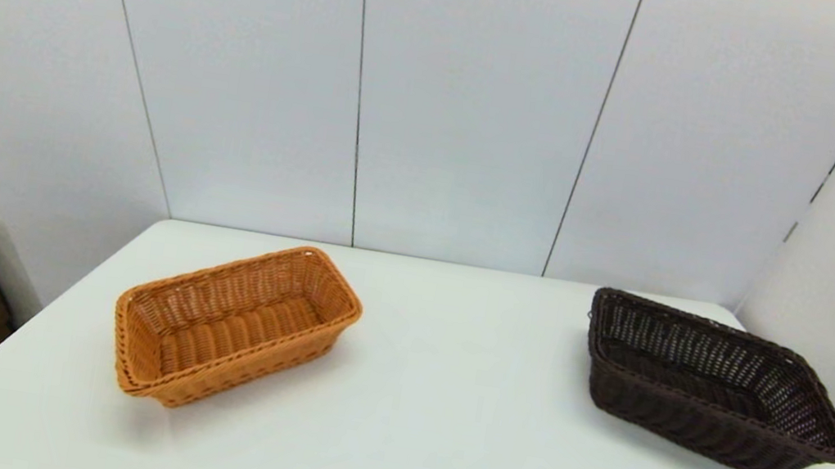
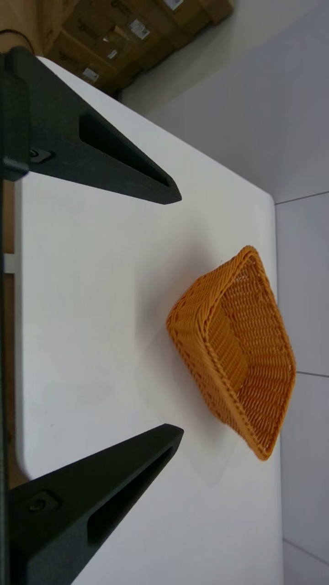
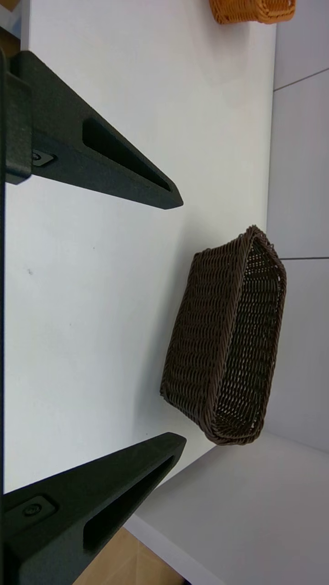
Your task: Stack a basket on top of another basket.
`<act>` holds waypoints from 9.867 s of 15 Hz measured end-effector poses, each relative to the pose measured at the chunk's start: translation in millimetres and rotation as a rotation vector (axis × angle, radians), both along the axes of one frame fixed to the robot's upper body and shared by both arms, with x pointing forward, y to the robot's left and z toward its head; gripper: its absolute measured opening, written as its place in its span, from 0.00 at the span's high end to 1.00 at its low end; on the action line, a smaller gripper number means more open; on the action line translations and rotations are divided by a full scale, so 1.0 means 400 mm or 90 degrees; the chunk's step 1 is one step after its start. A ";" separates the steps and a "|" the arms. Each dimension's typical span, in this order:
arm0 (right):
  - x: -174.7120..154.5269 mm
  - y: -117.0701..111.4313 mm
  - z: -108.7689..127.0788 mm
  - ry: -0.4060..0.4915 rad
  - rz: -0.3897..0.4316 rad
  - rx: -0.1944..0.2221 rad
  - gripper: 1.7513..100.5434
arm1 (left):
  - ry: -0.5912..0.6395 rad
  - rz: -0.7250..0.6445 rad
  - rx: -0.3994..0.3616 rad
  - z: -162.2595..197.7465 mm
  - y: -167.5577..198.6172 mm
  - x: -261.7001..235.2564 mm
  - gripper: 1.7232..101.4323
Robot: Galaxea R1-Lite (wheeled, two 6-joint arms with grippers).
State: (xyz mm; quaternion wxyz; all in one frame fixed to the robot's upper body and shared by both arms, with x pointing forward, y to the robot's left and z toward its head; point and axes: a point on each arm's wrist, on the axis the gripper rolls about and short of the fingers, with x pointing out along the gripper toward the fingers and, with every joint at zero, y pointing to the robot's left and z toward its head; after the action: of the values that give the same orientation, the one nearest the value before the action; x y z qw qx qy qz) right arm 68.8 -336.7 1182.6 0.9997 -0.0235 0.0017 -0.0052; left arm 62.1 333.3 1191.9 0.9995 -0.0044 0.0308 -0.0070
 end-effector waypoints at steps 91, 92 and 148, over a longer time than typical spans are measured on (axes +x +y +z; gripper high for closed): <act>0.000 0.000 0.000 0.000 0.000 0.000 0.04 | 0.810 -0.121 -0.349 0.069 -0.282 0.925 0.81; 0.000 0.000 0.000 0.000 0.000 0.000 0.04 | 0.812 -0.115 -0.362 0.065 -0.296 0.939 0.81; 0.000 0.000 0.000 0.000 0.000 0.000 0.03 | 0.576 -0.072 -0.351 0.355 -0.242 0.700 0.14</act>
State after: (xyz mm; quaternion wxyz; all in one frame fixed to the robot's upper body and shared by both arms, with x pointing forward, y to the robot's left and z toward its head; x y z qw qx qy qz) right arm 68.8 -336.7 1182.6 0.9997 -0.0235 0.0017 -0.0055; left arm 342.2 236.3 1333.8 0.8463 -0.2676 0.4559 -0.0662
